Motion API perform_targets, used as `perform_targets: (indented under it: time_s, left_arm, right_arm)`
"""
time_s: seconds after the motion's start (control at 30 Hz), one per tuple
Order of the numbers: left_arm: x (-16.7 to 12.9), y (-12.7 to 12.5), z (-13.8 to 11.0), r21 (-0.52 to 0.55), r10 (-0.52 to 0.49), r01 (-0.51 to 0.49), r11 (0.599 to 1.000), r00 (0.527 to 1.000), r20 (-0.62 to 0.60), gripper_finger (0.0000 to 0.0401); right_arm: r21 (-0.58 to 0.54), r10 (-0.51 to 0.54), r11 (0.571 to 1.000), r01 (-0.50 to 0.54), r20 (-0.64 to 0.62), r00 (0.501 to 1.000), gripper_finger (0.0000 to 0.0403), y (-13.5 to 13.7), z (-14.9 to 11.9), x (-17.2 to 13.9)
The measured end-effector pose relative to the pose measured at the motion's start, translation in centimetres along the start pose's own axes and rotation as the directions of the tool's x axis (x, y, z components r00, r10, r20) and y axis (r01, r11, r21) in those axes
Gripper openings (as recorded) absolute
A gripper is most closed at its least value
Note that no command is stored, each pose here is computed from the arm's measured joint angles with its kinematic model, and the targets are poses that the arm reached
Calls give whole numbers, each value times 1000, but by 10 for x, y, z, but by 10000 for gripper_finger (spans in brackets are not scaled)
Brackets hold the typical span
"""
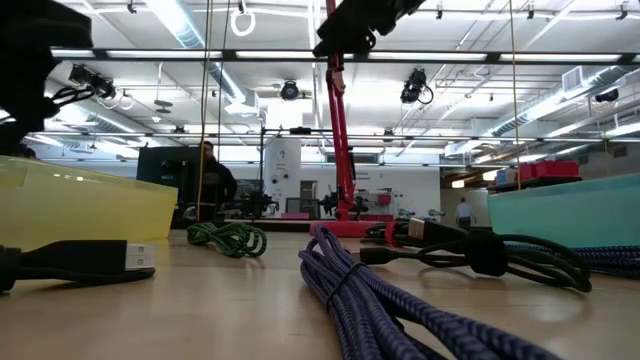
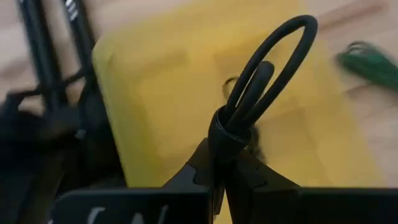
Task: Pick & Place USB Port
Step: Put the black USB cable into the yellow transparent bin, then put the green USB cable into the blue transparent bin
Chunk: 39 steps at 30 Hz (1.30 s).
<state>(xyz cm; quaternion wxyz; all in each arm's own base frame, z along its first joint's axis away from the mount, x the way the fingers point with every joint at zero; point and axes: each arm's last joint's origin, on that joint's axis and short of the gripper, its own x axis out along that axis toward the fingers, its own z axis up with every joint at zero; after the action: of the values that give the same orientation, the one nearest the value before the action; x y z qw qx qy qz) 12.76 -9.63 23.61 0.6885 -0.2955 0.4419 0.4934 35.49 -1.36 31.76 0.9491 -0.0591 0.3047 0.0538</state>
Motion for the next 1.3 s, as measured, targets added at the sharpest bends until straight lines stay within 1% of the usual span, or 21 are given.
perform_targets:
  time_s: [0.17, 0.27, 0.4, 0.53, 0.63, 0.77, 1.07, 1.23, 1.3]
  left_arm:
    - [0, -5, -3, -26, -36, 35, 999, 998, -51, 14]
    - [0, -4, -4, -28, -22, 19, 999, 996, -88, 14]
    - [4, -4, -6, -42, -11, 6, 999, 995, -103, 14]
    - [15, -8, -11, -48, -60, 54, 997, 990, -125, 15]
    - [24, -11, -14, -26, -95, 93, 995, 987, -133, 20]
    - [30, -11, -13, -1, -80, 81, 997, 988, -129, 45]
    - [33, -12, -7, 42, -62, 68, 997, 990, -123, 130]
    - [34, -13, -4, 114, -89, 92, 989, 996, -33, 159]
    - [33, -16, -3, 178, -126, 123, 976, 992, 8, 164]
  right_arm:
    - [22, -111, 993, 112, -63, 992, 247, -11, -6, -1]
    - [23, -160, 986, 163, -103, 982, 247, -14, -10, -2]
    - [31, -219, 973, 227, -169, 961, 247, -16, -15, -3]
    - [18, -266, 961, 278, -236, 935, 247, -17, -21, -4]
    - [9, -282, 956, 295, -263, 923, 247, -17, -24, -5]
    - [9, -280, 956, 293, -267, 922, 247, -17, -24, -5]
    - [26, -277, 955, 296, -282, 919, 247, -17, -26, -6]
    - [50, -275, 952, 301, -289, 917, 247, -16, -29, -4]
    - [69, -270, 950, 305, -310, 912, 247, -15, -35, -1]
